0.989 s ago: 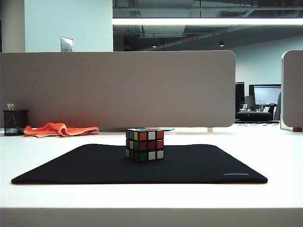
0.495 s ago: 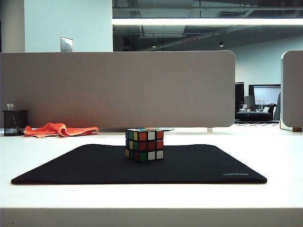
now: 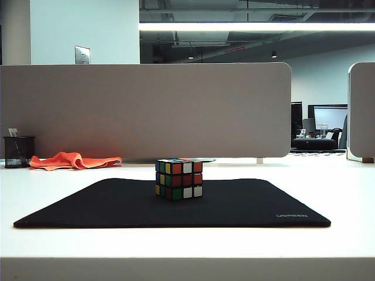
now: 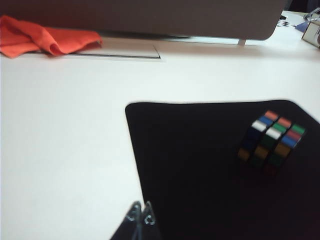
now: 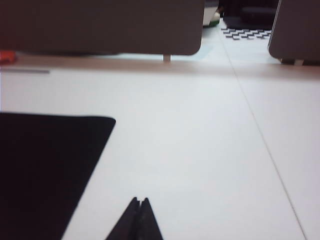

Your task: Pick up the cube on the right side of the mouse pad, then place it in the center of the mouse pad.

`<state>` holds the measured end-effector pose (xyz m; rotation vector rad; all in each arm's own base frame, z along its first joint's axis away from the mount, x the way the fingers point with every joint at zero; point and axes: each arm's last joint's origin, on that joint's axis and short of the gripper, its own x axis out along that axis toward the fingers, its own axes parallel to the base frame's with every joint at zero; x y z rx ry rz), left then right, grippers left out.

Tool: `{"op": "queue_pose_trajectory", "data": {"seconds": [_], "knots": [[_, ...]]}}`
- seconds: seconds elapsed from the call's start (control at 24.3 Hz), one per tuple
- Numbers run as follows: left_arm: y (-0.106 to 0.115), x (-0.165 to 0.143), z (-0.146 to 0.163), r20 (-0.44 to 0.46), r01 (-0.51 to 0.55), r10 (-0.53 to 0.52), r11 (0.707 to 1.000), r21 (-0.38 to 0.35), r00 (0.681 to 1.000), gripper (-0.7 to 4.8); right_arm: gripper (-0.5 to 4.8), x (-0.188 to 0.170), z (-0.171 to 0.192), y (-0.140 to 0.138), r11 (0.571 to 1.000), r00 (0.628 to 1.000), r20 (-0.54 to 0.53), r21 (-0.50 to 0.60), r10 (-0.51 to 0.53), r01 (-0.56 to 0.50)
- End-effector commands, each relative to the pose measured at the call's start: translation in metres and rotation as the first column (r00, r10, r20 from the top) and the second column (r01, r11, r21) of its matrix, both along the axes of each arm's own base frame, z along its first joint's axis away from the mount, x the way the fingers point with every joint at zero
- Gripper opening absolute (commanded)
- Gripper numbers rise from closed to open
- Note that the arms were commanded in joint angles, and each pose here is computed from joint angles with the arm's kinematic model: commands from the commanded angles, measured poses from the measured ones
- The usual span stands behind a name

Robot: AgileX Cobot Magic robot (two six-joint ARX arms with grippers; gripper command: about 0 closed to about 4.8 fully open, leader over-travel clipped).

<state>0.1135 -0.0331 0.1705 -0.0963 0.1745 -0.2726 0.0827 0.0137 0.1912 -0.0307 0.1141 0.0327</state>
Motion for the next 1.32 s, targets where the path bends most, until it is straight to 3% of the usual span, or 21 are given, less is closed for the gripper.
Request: {"op": "queue_pose_trajectory", "data": {"seconds": [0.04,0.33,0.62,0.74,1.32], "knots": [[0.000,0.000,-0.002,0.031,0.001,-0.001,1.000,-0.001,1.000,-0.05,-0.01,0.002,-0.005,0.001,1.000,1.000,0.010,-0.026,0.010,-0.009],[0.000,0.000,-0.012,0.068,-0.003,0.002,1.000,0.024,0.998,-0.05,-0.01,0.010,-0.034,0.003,0.999,0.999,-0.024,-0.032,0.028,-0.029],[0.002,0.001,-0.007,0.120,-0.046,0.044,0.999,0.010,0.992,-0.05,-0.01,0.011,-0.034,0.003,0.997,0.999,-0.004,-0.072,0.034,-0.034],[0.002,0.001,-0.003,0.157,-0.065,0.065,0.998,-0.007,0.986,-0.05,-0.01,0.012,-0.043,0.006,0.991,0.992,-0.042,-0.067,0.115,-0.118],[0.002,0.001,-0.008,0.104,-0.063,0.064,0.998,-0.012,0.993,-0.05,0.00,0.012,-0.043,0.005,0.992,0.994,-0.043,-0.073,0.098,-0.101]]}}
